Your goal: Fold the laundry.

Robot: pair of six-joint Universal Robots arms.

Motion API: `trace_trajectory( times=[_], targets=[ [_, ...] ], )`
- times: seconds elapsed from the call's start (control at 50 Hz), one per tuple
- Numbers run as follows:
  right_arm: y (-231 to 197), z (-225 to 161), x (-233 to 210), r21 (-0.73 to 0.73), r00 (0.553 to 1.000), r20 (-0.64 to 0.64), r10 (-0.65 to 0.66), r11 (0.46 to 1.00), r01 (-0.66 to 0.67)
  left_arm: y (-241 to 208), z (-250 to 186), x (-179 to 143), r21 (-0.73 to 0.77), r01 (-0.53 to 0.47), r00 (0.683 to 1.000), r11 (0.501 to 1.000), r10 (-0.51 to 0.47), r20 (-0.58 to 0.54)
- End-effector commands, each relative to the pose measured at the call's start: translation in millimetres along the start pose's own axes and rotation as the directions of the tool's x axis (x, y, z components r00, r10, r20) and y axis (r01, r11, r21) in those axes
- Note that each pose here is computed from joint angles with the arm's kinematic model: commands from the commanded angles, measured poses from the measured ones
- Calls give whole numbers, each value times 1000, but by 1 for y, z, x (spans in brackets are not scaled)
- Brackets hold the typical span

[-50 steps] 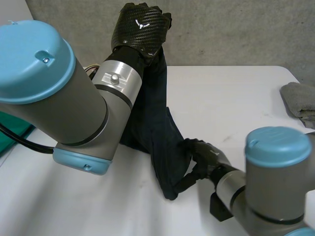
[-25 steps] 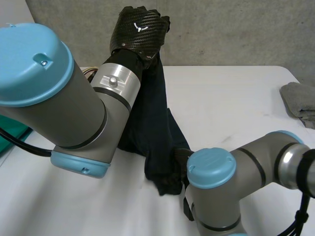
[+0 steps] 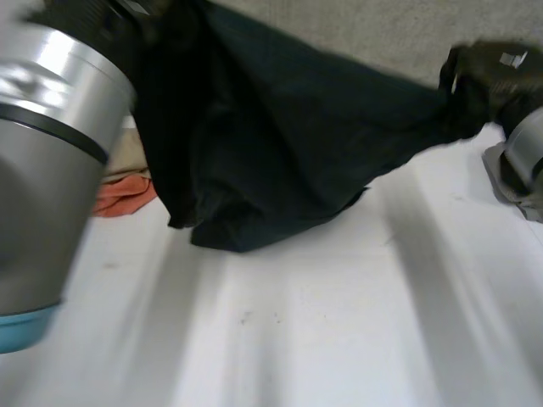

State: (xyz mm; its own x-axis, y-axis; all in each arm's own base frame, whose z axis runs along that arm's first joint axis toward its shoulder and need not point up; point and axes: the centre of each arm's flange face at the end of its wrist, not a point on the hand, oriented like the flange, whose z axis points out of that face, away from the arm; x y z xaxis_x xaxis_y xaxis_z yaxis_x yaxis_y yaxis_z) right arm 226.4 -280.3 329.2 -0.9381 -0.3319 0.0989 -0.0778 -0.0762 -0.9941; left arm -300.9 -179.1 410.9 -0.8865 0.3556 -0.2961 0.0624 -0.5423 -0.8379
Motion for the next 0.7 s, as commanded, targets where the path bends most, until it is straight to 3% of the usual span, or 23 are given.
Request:
trace_trajectory(
  times=[0.02, 0.12, 0.22, 0.36, 0.46, 0.5, 0.56, 0.7],
  targets=[
    [-92, -39, -2, 156, 988, 51, -146, 978, 137, -71, -18, -37, 185, 12, 996, 983, -29, 90],
    [-137, -68, 2, 280, 980, 42, -195, 944, 176, -101, -28, -51, 265, 11, 992, 964, -44, 118],
    [-133, -54, 8, 250, 980, 36, -198, 951, 183, -91, -22, -48, 241, 5, 993, 971, -32, 110],
    [-75, 7, 10, 76, 982, 56, -182, 981, 177, -6, 24, -37, 54, -51, 994, 997, 45, 99],
    [6, 53, -17, -98, 972, 127, -198, 972, 211, 95, 57, -16, -112, -76, 997, 991, 76, -9],
    [36, 70, -24, -125, 963, 113, -244, 958, 257, 115, 62, -12, -132, -81, 997, 988, 78, -24],
    [66, 94, -31, -95, 943, 44, -329, 938, 332, 171, 81, 6, -140, -91, 995, 986, 86, -41],
    [92, 137, -44, 127, 880, -172, -443, 876, 466, 225, 117, 9, -38, -112, 993, 993, 112, 21]
  ],
)
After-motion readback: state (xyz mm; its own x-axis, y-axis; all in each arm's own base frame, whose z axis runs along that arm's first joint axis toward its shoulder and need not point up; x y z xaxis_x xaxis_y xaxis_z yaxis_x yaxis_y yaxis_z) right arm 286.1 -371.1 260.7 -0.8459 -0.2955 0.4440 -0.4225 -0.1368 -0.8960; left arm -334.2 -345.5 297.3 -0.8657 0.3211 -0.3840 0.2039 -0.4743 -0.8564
